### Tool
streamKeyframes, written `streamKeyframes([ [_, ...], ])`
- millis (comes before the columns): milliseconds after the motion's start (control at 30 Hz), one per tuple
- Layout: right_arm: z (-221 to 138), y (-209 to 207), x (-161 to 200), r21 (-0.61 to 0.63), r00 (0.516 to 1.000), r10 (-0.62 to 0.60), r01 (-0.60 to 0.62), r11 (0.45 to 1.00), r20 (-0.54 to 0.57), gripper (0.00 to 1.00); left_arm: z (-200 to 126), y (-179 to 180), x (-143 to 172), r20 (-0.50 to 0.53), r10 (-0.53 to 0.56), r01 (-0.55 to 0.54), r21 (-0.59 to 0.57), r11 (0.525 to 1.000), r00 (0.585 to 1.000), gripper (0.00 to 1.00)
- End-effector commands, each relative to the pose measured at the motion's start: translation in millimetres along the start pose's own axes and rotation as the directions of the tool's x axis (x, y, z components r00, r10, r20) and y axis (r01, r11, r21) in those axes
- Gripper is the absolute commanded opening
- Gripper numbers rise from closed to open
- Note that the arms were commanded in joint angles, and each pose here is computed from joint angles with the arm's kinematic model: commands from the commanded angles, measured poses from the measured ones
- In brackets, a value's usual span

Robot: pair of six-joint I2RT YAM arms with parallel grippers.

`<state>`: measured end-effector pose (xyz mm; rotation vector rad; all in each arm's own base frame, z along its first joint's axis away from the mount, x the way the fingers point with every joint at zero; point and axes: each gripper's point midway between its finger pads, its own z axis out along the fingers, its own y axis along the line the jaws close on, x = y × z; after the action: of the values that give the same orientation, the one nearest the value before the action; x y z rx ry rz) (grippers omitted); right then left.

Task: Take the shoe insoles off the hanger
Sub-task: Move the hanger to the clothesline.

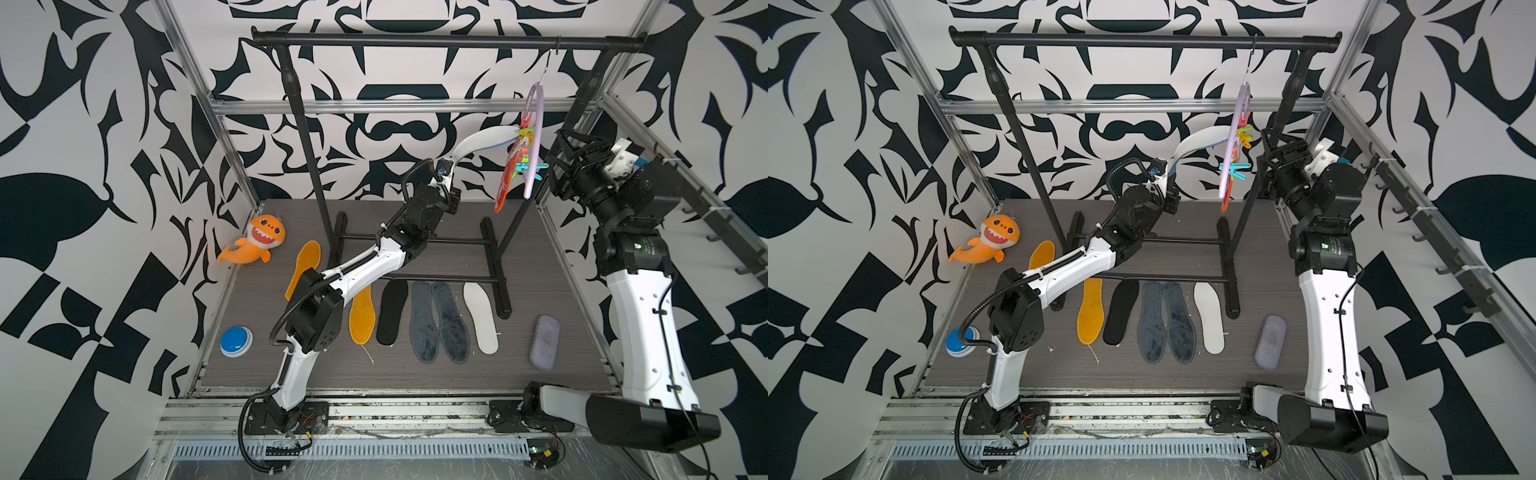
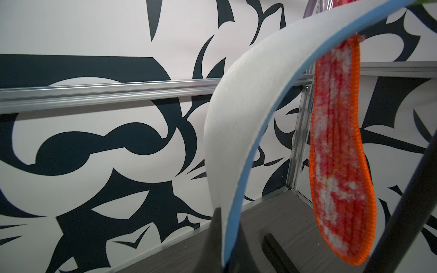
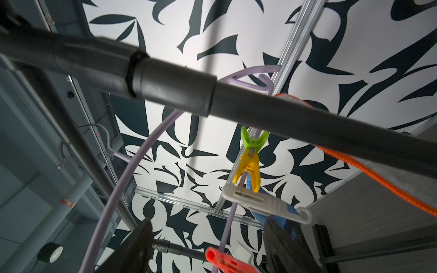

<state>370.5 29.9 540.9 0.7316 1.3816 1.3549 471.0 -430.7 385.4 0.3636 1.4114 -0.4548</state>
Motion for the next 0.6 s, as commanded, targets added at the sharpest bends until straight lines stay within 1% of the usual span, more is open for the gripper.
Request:
streamKeyframes([
  [0,-7.7,16.9,4.8,-0.026,0.997,-0.072,0.072,0.997,0.003,0.78,-10.5,5.3,-35.0,0.059,-0.035,0.035,0.003,0.999,0.998,0.00],
  [67,-1.4,14.7,9.9,-0.026,0.997,-0.067,0.066,0.997,-0.023,0.77,-10.1,5.3,-35.0,0.059,-0.036,0.036,0.003,0.999,0.998,0.00],
  [167,12.2,13.5,20.8,-0.034,0.995,-0.064,0.062,0.998,-0.074,0.72,-10.4,5.1,-37.0,0.061,-0.037,0.037,0.003,0.999,0.997,0.00],
  [267,21.3,12.2,26.8,-0.033,0.993,-0.064,0.062,0.998,-0.094,0.67,-10.5,5.9,-37.0,0.060,-0.034,0.034,0.000,0.999,0.998,0.00],
  [567,45.5,9.0,36.8,-0.047,0.989,-0.048,0.042,0.998,-0.140,0.65,-12.1,8.7,-37.5,0.060,-0.027,0.027,-0.006,1.000,0.998,0.00],
])
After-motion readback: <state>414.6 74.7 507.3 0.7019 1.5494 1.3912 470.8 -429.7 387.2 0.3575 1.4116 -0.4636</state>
